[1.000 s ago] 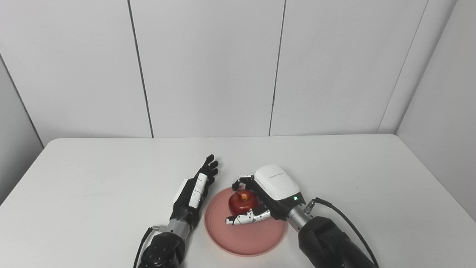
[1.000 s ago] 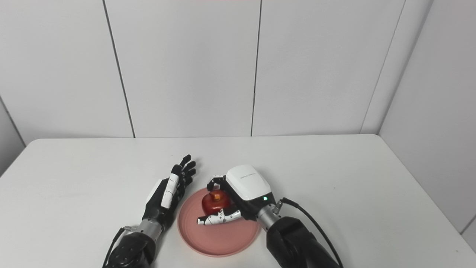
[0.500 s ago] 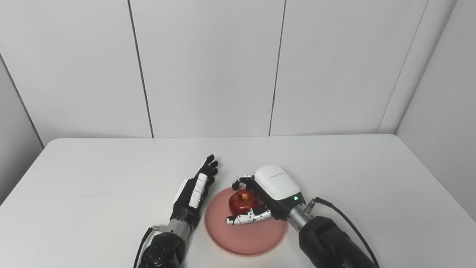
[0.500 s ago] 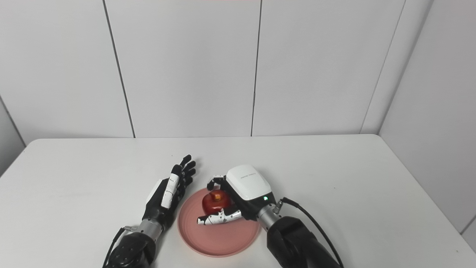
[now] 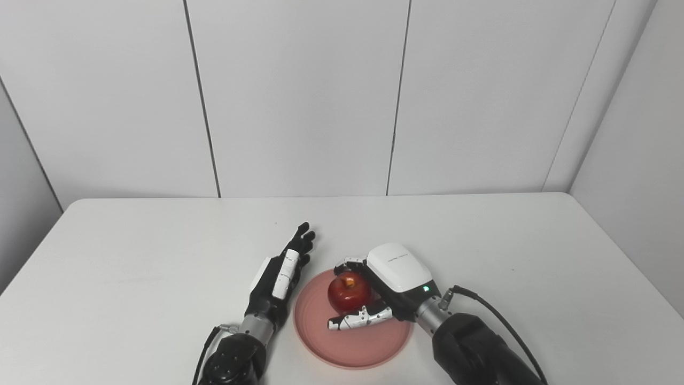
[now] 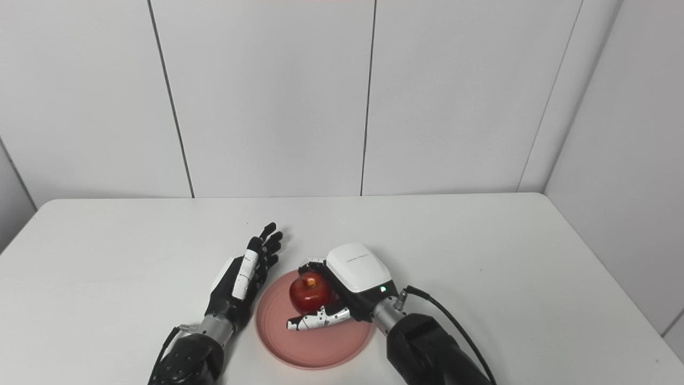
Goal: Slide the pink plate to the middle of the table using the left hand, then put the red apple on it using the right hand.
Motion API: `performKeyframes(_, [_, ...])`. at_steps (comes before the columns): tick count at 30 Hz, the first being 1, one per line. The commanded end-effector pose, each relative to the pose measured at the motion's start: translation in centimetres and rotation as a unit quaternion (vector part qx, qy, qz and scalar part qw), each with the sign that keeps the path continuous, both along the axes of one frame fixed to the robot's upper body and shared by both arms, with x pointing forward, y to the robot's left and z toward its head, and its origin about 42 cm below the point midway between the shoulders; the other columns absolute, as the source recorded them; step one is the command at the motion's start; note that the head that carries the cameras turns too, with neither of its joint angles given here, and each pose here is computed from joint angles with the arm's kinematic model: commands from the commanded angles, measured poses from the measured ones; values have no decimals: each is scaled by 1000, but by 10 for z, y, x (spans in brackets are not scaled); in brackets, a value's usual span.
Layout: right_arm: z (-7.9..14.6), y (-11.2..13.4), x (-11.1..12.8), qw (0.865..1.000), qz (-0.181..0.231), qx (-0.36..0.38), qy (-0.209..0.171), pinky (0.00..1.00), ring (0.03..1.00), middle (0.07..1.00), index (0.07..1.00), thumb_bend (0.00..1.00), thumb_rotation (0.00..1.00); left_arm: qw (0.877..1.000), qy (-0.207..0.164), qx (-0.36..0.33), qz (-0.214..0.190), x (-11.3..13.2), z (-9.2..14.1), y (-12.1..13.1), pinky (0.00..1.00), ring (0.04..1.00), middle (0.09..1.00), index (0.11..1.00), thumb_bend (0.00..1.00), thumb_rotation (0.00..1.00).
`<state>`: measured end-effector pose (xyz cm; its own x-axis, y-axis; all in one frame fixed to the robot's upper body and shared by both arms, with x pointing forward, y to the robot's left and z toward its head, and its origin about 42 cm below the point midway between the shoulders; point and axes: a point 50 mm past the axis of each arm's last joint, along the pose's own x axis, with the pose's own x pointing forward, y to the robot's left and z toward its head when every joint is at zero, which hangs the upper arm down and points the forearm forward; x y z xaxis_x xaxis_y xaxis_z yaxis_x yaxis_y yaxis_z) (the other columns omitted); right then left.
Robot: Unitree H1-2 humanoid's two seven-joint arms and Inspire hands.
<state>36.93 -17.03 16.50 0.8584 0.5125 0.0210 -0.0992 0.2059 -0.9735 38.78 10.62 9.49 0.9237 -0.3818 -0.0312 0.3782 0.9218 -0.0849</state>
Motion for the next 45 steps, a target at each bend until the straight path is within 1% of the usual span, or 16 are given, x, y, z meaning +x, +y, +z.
performKeyframes(1, [23, 0, 9, 999, 10, 12, -36, 399, 505, 597, 673, 876, 824, 999, 47, 3, -17, -17, -27, -7, 1000, 994, 968, 950, 858, 977])
performKeyframes(7, [24, -2, 11, 999, 12, 18, -43, 391, 496, 589, 669, 895, 840, 999, 45, 8, -20, -16, -28, -7, 1000, 994, 968, 948, 861, 987])
performKeyframes(13, [29, -2, 13, 999, 13, 17, -50, 384, 487, 590, 675, 889, 849, 999, 48, 1, -21, -16, -28, -7, 1000, 1000, 979, 950, 854, 975])
performKeyframes(18, [38, -2, 13, 998, 13, 22, -63, 383, 487, 588, 678, 896, 872, 999, 43, 7, -18, -16, -27, -7, 1000, 989, 972, 937, 858, 980])
performKeyframes(22, [49, -2, 13, 996, 16, 36, -76, 382, 482, 579, 675, 895, 852, 999, 47, 8, -19, -17, -27, -7, 1000, 979, 973, 947, 875, 984])
performKeyframes(24, [55, -2, 13, 996, 15, 37, -82, 395, 506, 605, 683, 913, 898, 998, 51, 9, -17, -17, -28, -7, 1000, 990, 976, 954, 864, 990])
performKeyframes(30, [69, -4, 11, 993, 16, 58, -101, 406, 527, 627, 695, 915, 925, 999, 48, 17, -15, -17, -29, -7, 1000, 979, 968, 971, 869, 997])
performKeyframes(31, [71, -5, 11, 992, 15, 68, -105, 408, 530, 630, 697, 915, 928, 999, 48, 16, -15, -17, -29, -7, 1000, 976, 967, 971, 869, 997])
performKeyframes(33, [74, -7, 9, 990, 13, 88, -109, 434, 561, 663, 719, 943, 981, 999, 48, 15, -14, -17, -29, -6, 1000, 970, 956, 964, 874, 994])
performKeyframes(35, [74, -10, 7, 988, 9, 111, -110, 438, 567, 672, 729, 951, 994, 999, 50, 13, -13, -17, -29, -6, 1000, 968, 952, 960, 875, 994])
performKeyframes(36, [73, -11, 6, 986, 5, 123, -108, 482, 616, 731, 778, 969, 998, 999, 51, 11, -12, -18, -29, -5, 1000, 962, 950, 950, 883, 989])
performKeyframes(39, [68, -15, 1, 983, -14, 156, -97, 599, 742, 847, 850, 998, 1000, 999, 48, 1, -5, -19, -26, -5, 981, 955, 952, 943, 889, 971])
performKeyframes(40, [66, -17, 0, 981, -21, 166, -94, 644, 780, 874, 866, 1000, 1000, 999, 46, -3, -3, -19, -25, -4, 979, 956, 950, 943, 900, 967])
performKeyframes(42, [60, -20, -2, 978, -35, 186, -84, 764, 852, 919, 894, 995, 1000, 999, 44, -8, 5, -20, -24, -3, 974, 958, 951, 944, 916, 953])
performKeyframes(44, [53, -26, -3, 973, -53, 215, -64, 806, 888, 942, 908, 992, 1000, 999, 35, -9, 22, -22, -22, -2, 965, 956, 952, 943, 924, 945])
performKeyframes(45, [50, -28, -4, 970, -61, 230, -55, 805, 901, 952, 912, 994, 1000, 999, 30, -8, 30, -22, -21, -1, 964, 960, 956, 944, 928, 940])
